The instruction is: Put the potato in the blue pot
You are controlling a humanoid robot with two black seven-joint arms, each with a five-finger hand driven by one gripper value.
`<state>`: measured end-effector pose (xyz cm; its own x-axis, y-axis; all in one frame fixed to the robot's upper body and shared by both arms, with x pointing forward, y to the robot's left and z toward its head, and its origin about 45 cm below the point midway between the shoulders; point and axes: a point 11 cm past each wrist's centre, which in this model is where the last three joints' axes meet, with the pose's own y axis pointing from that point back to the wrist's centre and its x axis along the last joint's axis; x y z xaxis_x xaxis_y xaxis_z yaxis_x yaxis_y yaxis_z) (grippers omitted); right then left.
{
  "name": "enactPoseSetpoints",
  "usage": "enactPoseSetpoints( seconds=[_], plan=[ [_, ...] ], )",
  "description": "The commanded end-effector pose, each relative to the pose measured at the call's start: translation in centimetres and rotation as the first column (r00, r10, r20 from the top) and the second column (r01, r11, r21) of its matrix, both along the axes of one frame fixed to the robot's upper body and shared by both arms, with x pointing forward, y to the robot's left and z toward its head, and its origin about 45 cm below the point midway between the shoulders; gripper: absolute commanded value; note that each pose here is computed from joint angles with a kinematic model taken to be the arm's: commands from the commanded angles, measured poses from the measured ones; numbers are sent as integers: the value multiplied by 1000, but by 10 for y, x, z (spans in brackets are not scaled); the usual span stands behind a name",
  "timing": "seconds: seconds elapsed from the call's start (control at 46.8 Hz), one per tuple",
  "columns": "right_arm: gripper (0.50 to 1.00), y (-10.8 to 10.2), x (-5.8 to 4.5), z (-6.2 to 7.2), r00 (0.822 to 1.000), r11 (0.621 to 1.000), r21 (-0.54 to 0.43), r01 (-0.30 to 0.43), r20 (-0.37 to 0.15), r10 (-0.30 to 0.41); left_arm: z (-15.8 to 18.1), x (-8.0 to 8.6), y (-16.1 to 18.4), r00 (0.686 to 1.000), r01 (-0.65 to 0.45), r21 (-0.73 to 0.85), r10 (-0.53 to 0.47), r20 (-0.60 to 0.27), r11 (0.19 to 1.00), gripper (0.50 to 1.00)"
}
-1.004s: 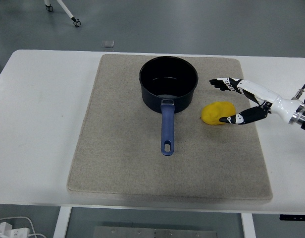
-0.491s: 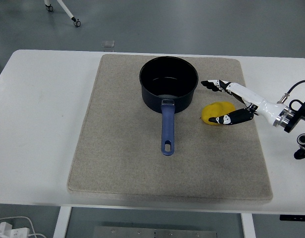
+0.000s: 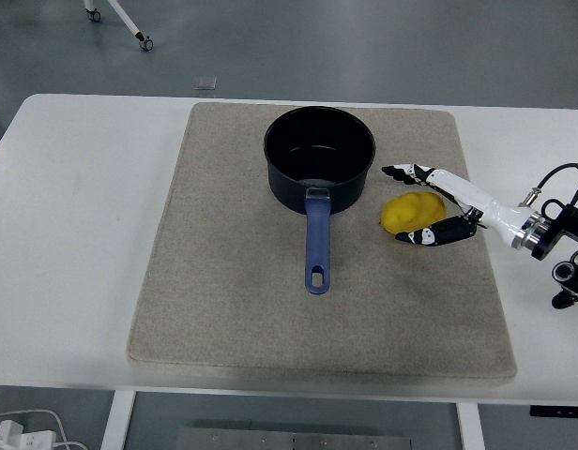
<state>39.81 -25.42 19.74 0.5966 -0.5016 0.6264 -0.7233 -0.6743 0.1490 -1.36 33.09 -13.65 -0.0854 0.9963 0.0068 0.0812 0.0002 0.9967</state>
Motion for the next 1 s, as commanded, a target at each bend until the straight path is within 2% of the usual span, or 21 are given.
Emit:
enactPoseSetpoints(
  seconds=[0.0,0.385,0.47,0.641,0.833,0.855,0.876,0.897,0.983],
  plan=[
    [926,0,-1,-2,1000,1000,-4,-3,-3,3,0,1,0,1000,0,0,0,2,1000,999],
    [901,-5,-2,-5,1000,1000,-13,7,9,-7,0,1,0,1000,0,0,0,2,1000,999],
    [834,-5,-2,-6,1000,1000,-16,10,8,-10,0,1,0,1000,0,0,0,2,1000,999],
    [793,-5,-3,-7,1000,1000,-16,8,3,-8,0,1,0,1000,0,0,0,2,1000,999],
    [666,-9,0,-5,1000,1000,-24,19,10,-19,0,1,0,1000,-1,0,1,2,1000,999],
    [617,-10,0,-6,1000,999,-25,20,10,-20,0,1,0,1000,-1,1,1,2,1000,999],
    [540,-10,1,-5,1000,999,-25,21,10,-20,0,1,0,1000,-1,1,1,2,1000,999],
    [500,-11,1,-5,1000,999,-27,23,11,-23,0,1,0,1000,-1,1,1,1,1000,999],
    [500,-12,1,-5,1000,999,-31,23,12,-23,0,1,0,1000,-1,1,1,2,1000,999]
  ],
)
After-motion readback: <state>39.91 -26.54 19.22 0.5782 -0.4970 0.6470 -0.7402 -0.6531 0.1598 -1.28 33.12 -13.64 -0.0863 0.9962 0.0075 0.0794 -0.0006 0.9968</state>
